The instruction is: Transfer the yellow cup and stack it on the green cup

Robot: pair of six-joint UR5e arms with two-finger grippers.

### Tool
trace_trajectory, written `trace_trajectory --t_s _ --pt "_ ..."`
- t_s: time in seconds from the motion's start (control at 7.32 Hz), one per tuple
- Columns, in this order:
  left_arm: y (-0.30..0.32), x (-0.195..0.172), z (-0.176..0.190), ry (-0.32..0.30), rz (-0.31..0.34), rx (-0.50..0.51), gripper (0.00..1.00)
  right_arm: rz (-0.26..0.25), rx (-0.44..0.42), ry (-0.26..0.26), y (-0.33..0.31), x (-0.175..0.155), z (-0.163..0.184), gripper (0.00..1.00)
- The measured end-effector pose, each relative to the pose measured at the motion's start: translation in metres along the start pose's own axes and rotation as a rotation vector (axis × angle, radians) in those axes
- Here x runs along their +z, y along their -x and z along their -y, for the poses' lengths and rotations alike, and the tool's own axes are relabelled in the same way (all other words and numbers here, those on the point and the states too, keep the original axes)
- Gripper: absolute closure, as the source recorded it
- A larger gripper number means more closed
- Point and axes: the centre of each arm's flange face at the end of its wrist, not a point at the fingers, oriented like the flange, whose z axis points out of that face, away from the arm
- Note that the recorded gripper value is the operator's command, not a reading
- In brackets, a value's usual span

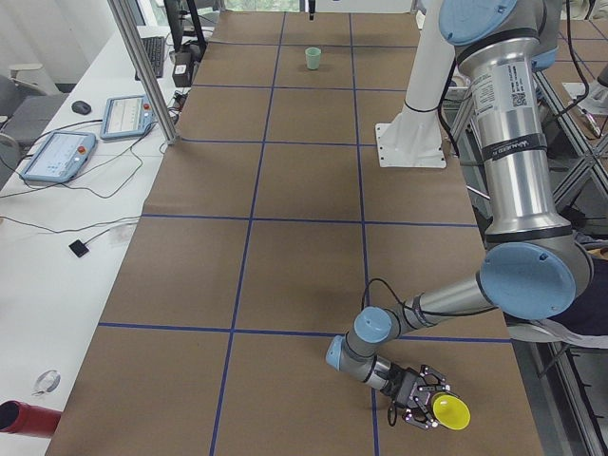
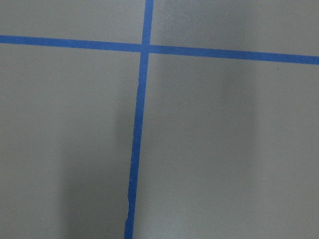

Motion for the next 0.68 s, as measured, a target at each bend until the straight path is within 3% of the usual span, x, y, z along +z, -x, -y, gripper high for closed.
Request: trace_trajectory --t_s 0.27,0.68 --pt "0.0 0.002 0.002 -0.018 -0.001 0.058 0.47 0.0 0.002 0.001 -0.001 0.001 0.0 0.0" --pt "-0.004 0.028 0.044 -0.147 -0.041 0.162 0.48 0.001 0.008 0.003 -0.001 0.001 0.0 0.0"
